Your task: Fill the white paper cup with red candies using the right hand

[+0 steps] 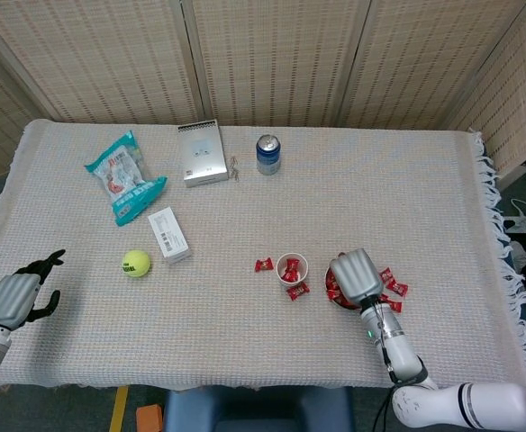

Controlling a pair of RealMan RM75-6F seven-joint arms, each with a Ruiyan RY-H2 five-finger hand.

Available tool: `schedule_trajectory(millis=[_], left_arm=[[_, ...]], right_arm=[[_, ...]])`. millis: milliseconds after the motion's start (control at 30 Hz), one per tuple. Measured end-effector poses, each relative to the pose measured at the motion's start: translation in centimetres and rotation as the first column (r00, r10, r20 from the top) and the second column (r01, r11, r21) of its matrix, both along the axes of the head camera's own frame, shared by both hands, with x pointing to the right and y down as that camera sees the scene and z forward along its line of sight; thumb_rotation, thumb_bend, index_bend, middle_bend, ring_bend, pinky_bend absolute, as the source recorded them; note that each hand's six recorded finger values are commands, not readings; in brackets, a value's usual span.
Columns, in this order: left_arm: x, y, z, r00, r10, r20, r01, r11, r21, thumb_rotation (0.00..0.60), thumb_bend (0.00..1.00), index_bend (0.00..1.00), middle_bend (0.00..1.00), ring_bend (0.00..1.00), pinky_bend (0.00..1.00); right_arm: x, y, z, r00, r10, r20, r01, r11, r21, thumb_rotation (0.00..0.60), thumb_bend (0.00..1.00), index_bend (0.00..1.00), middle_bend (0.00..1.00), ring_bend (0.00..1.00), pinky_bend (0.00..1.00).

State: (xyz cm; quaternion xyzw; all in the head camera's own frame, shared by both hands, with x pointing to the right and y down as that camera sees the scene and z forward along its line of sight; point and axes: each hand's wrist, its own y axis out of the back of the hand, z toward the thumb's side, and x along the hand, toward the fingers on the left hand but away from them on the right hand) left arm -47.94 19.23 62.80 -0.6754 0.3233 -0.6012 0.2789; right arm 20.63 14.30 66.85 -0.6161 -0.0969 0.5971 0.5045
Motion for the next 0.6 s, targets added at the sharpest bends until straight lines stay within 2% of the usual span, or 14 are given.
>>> schedule_trajectory(millis=[200,300,600], left_arm=[[-0.2,-0.1,-0.1,1.0,-0.007,-0.003,0.007,1.0,0.001,0.6,0.53,0.03,0.18,0.17,0.3],[-0.3,-0.1,-0.1,1.0,-0.01,-0.006,0.01,1.0,0.003,0.6,0.53,0.03,0.18,0.17,0.3],[-0.6,-0.3,-0.4,1.0,-0.022,-0.016,0.022,1.0,0.006,0.6,0.53,0.03,0.18,0.17,0.3]], right_arm=[[-4.2,-1.9,-1.8,0.993,-0.009,0.117,0.007,1.0,0.017,0.6,0.45,0.84,0.73,0.66,1.0],[-6.1,-2.0,-1.9,0.988,-0.026,0.152,0.024,1.0,0.014,0.6,0.45,0.84,0.73,0.66,1.0],[-9.7,-1.8,-0.6,0.981,-0.054,0.186,0.054,0.999,0.005,0.6,0.45,0.82,0.73,0.66,1.0]])
